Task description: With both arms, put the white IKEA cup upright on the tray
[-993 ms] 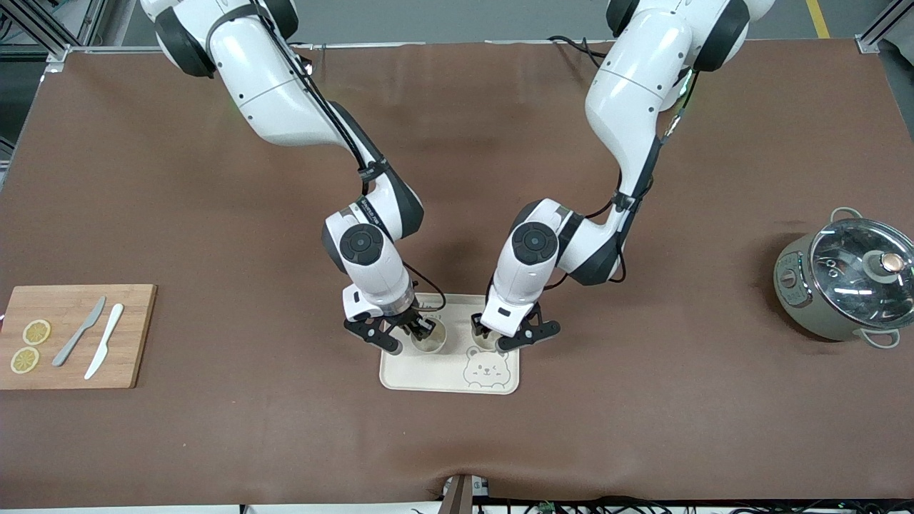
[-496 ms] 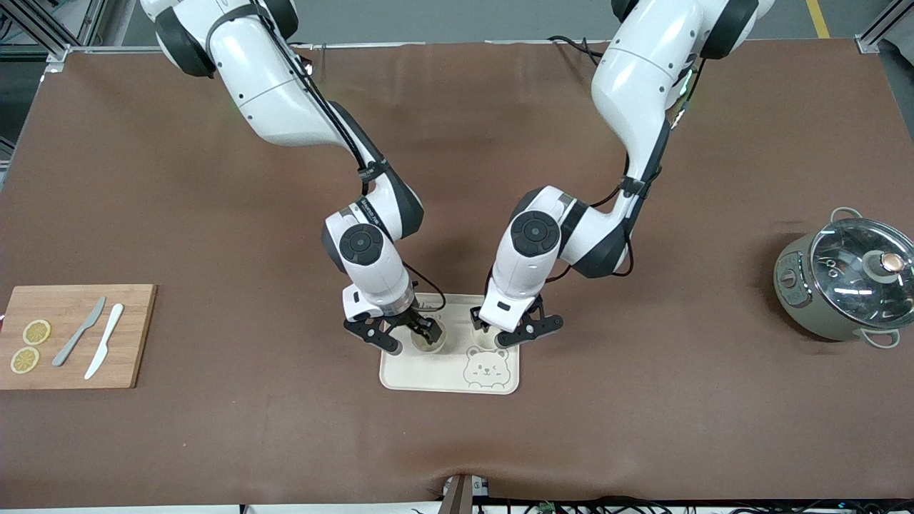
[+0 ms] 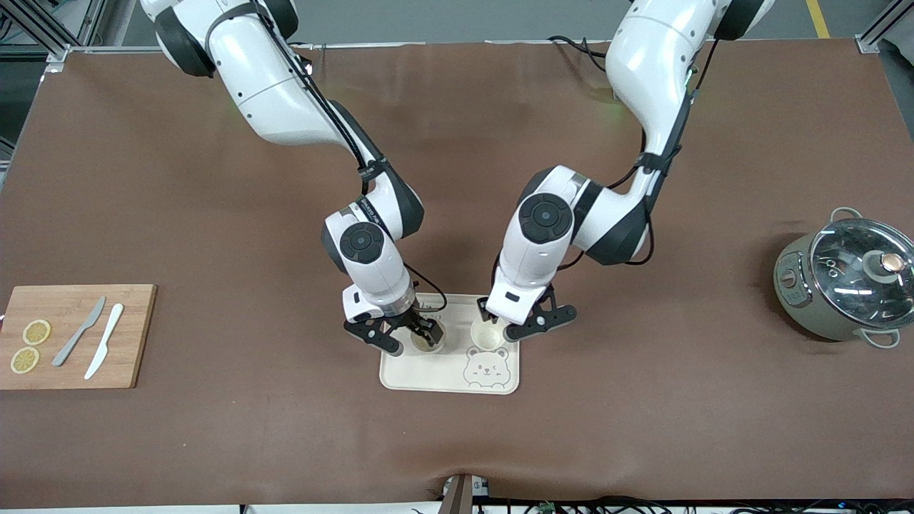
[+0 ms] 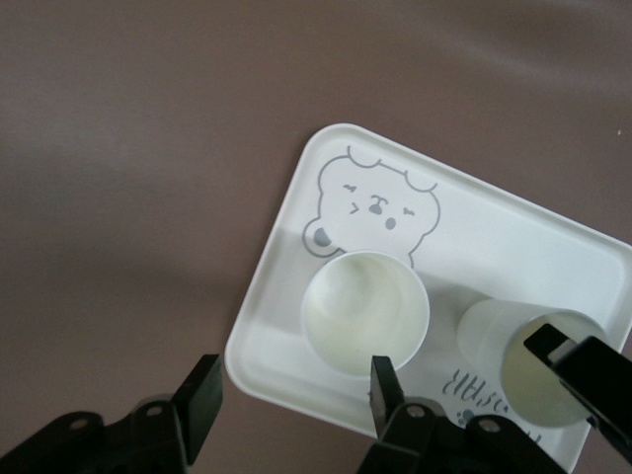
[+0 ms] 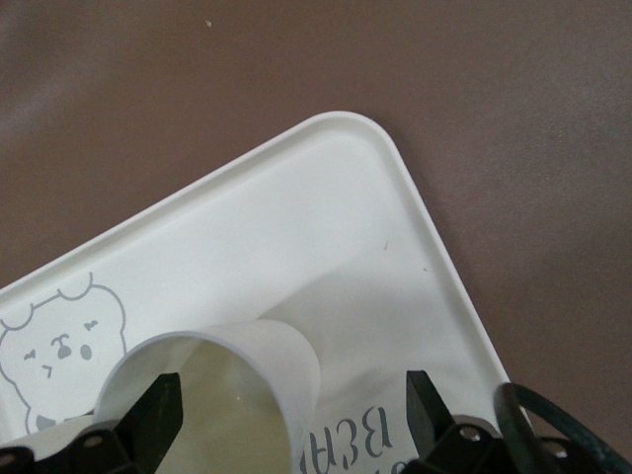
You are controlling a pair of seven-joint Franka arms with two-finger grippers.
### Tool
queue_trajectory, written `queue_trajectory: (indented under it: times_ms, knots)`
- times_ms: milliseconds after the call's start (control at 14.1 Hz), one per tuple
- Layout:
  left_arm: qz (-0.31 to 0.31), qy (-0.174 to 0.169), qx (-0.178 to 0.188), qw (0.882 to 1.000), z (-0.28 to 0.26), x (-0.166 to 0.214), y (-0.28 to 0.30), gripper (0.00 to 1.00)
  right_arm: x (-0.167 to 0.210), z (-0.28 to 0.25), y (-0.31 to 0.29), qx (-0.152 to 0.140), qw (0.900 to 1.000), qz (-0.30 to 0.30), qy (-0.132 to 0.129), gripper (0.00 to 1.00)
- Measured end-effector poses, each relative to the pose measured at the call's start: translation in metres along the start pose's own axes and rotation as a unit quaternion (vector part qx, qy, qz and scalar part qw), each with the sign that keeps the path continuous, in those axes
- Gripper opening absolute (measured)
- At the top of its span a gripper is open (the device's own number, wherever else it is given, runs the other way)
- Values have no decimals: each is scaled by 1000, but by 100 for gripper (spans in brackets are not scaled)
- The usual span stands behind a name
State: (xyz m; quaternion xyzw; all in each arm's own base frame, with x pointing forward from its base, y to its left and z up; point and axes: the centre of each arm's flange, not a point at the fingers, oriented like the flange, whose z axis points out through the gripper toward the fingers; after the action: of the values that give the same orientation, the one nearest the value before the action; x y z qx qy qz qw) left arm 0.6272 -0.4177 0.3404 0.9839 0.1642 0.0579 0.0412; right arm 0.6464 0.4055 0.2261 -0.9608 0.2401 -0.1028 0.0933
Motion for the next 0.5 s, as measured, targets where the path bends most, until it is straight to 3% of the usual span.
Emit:
queue_trajectory:
  times_ms: [496]
  knots:
    - [38, -21, 28, 999, -88, 44, -57, 67, 5, -54, -10, -32, 999, 0, -19, 100]
